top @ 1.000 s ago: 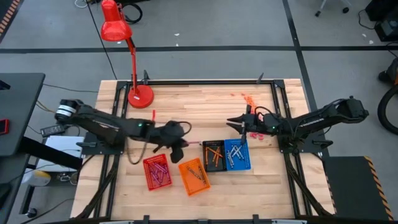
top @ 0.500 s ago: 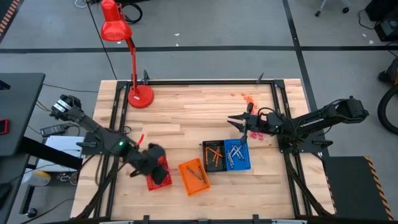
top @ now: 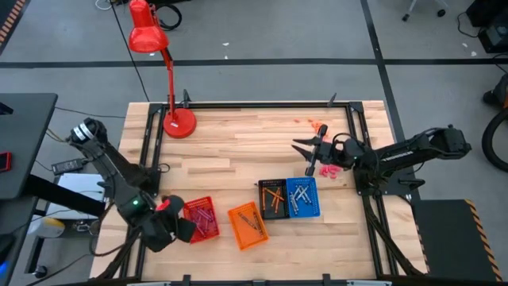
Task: Sort crayons
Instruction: Put the pink crayon into the red basket, then put the black crayon into the blue bin
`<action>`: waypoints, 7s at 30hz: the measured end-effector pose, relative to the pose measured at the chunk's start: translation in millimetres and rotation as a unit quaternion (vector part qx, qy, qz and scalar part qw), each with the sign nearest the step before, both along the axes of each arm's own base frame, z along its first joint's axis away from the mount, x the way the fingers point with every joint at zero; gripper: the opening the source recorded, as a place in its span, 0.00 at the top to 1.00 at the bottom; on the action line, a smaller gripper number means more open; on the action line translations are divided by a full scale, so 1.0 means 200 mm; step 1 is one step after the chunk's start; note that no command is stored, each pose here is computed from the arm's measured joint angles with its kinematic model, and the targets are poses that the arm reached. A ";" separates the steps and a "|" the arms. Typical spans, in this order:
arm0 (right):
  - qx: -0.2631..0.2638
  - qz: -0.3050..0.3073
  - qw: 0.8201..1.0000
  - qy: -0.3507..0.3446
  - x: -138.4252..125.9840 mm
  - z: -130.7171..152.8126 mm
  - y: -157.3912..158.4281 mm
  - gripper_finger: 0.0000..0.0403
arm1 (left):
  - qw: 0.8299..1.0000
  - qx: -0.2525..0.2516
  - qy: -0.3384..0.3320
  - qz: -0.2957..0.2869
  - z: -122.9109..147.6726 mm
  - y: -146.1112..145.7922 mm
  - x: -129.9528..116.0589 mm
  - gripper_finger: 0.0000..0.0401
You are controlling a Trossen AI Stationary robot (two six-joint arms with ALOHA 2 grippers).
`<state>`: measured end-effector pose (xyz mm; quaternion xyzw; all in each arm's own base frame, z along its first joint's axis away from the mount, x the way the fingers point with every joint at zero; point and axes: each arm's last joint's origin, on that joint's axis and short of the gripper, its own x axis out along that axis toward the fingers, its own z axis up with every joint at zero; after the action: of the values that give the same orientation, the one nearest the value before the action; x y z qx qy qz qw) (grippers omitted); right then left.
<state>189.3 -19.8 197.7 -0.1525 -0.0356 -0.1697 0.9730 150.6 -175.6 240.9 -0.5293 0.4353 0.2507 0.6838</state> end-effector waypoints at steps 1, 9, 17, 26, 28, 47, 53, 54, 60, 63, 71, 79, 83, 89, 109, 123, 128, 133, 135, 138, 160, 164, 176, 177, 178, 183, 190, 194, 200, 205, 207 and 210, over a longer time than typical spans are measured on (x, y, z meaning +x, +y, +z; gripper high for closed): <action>0.004 -0.002 1.000 -0.001 0.00 0.00 -0.01 0.78 | 1.000 0.007 0.012 0.013 -0.01 0.01 -0.01 0.89; 0.011 0.004 1.000 0.001 0.00 0.00 -0.02 0.78 | 0.995 0.053 0.059 0.055 -0.09 0.04 0.04 0.89; 0.020 0.005 1.000 0.006 0.00 -0.01 -0.02 0.78 | 0.992 0.062 0.093 0.057 -0.17 0.03 0.10 0.89; 0.020 0.006 1.000 0.008 0.00 -0.01 -0.02 0.78 | 0.992 0.071 0.092 0.042 -0.17 0.03 0.10 0.81; 0.020 0.006 1.000 0.008 0.00 -0.01 -0.02 0.78 | 0.992 0.072 0.092 0.042 -0.17 0.04 0.11 0.76; 0.044 0.023 0.999 0.008 0.00 -0.02 -0.01 0.78 | 0.978 0.210 0.015 -0.006 -0.01 0.25 0.33 0.64; 0.068 0.024 0.997 0.023 0.00 -0.04 -0.01 0.78 | 0.950 0.297 0.012 -0.092 0.00 0.48 0.49 0.64; 0.071 0.024 0.997 0.027 0.00 -0.05 -0.01 0.78 | 0.944 0.312 0.007 -0.108 0.01 0.52 0.52 0.64; 0.093 0.022 0.993 0.065 0.00 -0.09 -0.01 0.78 | 0.887 0.414 -0.018 -0.205 -0.04 0.71 0.66 0.64; 0.109 0.020 0.991 0.070 0.00 -0.10 -0.01 0.78 | 0.849 0.459 -0.010 -0.262 -0.09 0.76 0.72 0.64; 0.127 0.020 0.989 0.066 0.00 -0.10 -0.01 0.78 | 0.802 0.433 -0.039 -0.409 -0.31 0.85 0.89 0.64; 0.113 0.008 0.991 0.067 0.00 -0.10 -0.02 0.78 | 0.809 0.417 -0.079 -0.407 -0.43 0.95 0.99 0.64; 0.106 -0.008 0.992 0.067 0.00 -0.10 -0.03 0.78 | 0.815 0.389 -0.115 -0.415 -0.43 0.98 0.99 0.61; 0.110 -0.010 0.992 0.068 0.00 -0.10 -0.04 0.78 | 0.804 0.388 -0.138 -0.429 -0.42 0.98 1.00 0.56; 0.133 0.031 0.988 0.071 0.00 -0.11 -0.02 0.78 | 0.790 0.384 -0.161 -0.450 -0.53 0.92 1.06 0.56; 0.134 0.035 0.988 0.070 0.00 -0.10 -0.02 0.78 | 0.785 0.382 -0.148 -0.464 -0.63 0.92 1.08 0.58; 0.133 0.036 0.988 0.070 0.00 -0.10 -0.02 0.78 | 0.792 0.378 -0.147 -0.457 -0.63 0.93 1.08 0.68; 0.134 0.043 0.988 0.071 0.00 -0.10 -0.02 0.78 | 0.806 0.367 -0.142 -0.441 -0.63 0.95 1.08 0.80; 0.134 0.047 0.987 0.072 0.00 -0.10 -0.02 0.78 | 0.812 0.363 -0.141 -0.435 -0.63 0.96 1.08 0.85; 0.134 0.048 0.987 0.073 0.00 -0.11 -0.02 0.78 | 0.817 0.360 -0.139 -0.428 -0.63 0.97 1.07 0.91; 0.204 -0.104 0.961 0.153 -0.01 -0.16 -0.13 0.78 | 0.821 0.375 -0.130 -0.410 -0.35 1.00 0.96 0.96; 0.273 -0.136 0.926 0.221 0.03 -0.13 -0.22 0.78 | 0.815 0.404 -0.137 -0.393 -0.21 1.00 0.91 0.97; 0.367 -0.164 0.854 0.329 0.08 -0.21 -0.49 0.78 | 0.805 0.421 -0.133 -0.397 0.06 0.92 0.68 0.97; 0.374 -0.163 0.850 0.334 0.08 -0.23 -0.51 0.78 | 0.803 0.430 -0.132 -0.392 0.08 0.92 0.67 0.97; 0.380 -0.163 0.845 0.341 0.08 -0.25 -0.53 0.78 | 0.804 0.434 -0.113 -0.390 0.07 0.92 0.66 0.97; 0.387 -0.177 0.830 0.361 0.12 -0.32 -0.61 0.78 | 0.810 0.472 -0.043 -0.345 0.03 1.00 0.67 0.97; 0.408 -0.161 0.817 0.375 0.14 -0.38 -0.64 0.78 | 0.845 0.436 0.037 -0.307 -0.15 1.30 0.70 0.89; 0.406 -0.158 0.819 0.374 0.15 -0.38 -0.64 0.78 | 0.870 0.400 0.022 -0.289 -0.25 1.49 0.71 0.82; 0.401 -0.144 0.828 0.365 0.15 -0.35 -0.64 0.78 | 0.889 0.367 0.001 -0.275 -0.42 1.67 0.73 0.63; 0.396 -0.142 0.829 0.368 0.15 -0.36 -0.64 0.78 | 0.888 0.366 0.003 -0.278 -0.52 1.69 0.77 0.52; 0.395 -0.142 0.829 0.368 0.15 -0.36 -0.64 0.78 | 0.884 0.377 -0.010 -0.275 -0.52 1.69 0.80 0.50; 0.395 -0.143 0.829 0.369 0.15 -0.36 -0.64 0.78 | 0.881 0.387 -0.026 -0.272 -0.51 1.68 0.82 0.49</action>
<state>218.6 -148.0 126.3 0.1903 0.4184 -0.2372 0.8558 313.7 160.7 138.3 -0.0891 0.4126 0.1899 0.8865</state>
